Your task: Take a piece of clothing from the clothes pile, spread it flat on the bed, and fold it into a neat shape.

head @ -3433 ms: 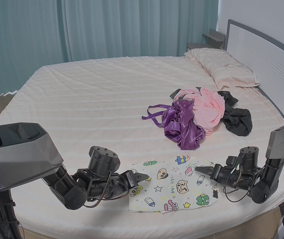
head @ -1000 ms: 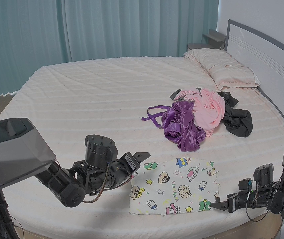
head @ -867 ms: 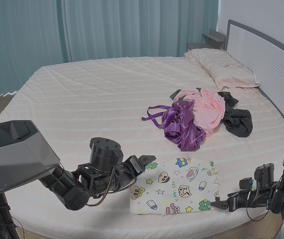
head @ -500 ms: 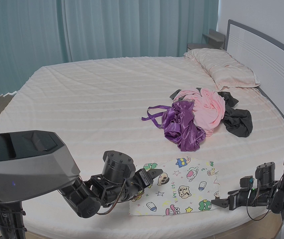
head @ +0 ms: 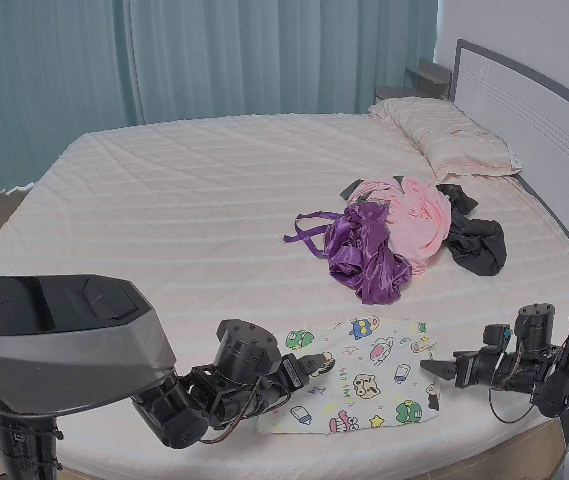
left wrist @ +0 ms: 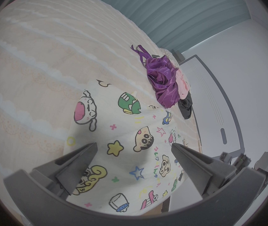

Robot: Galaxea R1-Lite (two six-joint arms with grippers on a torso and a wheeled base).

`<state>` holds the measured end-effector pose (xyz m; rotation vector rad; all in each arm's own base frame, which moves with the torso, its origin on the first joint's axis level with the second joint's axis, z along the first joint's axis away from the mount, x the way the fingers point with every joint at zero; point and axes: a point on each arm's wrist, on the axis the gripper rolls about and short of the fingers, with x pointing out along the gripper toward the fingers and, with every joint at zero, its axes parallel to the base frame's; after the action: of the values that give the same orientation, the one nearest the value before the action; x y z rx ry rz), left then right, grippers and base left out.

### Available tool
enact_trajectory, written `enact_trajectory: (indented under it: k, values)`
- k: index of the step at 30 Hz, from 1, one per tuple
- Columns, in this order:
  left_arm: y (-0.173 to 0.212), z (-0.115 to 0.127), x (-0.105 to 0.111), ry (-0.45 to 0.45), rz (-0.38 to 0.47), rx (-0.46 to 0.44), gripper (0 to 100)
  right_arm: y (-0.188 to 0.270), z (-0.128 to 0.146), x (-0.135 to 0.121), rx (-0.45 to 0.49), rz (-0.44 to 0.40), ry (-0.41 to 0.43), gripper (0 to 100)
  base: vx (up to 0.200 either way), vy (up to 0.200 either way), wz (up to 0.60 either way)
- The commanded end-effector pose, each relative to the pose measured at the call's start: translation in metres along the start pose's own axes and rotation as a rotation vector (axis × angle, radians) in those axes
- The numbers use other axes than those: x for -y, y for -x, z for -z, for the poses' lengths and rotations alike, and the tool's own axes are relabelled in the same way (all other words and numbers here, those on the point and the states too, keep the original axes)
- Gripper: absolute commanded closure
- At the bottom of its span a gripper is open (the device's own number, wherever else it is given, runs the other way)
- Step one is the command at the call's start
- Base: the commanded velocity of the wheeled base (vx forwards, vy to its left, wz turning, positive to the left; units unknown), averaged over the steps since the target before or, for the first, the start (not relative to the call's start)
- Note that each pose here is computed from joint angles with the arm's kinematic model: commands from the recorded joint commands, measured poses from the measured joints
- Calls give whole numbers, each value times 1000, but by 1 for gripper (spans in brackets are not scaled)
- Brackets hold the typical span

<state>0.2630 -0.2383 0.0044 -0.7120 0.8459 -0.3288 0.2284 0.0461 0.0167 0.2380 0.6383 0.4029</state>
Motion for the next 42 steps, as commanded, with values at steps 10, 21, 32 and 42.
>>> enact_trajectory:
  k: [10, 21, 32, 42]
  values:
    - [22, -6, 8, 6, 30, 20, 0, -87, -56, 15, 58, -25, -341, 0, 0, 0, 0]
    - [21, -5, 8, 6, 27, 18, 0, -109, -52, 21, 13, -18, -396, 0, 0, 0, 0]
    - [21, -6, 8, 6, 28, 19, 0, -117, -50, 24, 13, -15, -408, 100, 0, 0, 0]
    - [20, -5, 7, 6, 26, 17, 0, -111, -57, 27, 46, -12, -410, 100, 0, 0, 0]
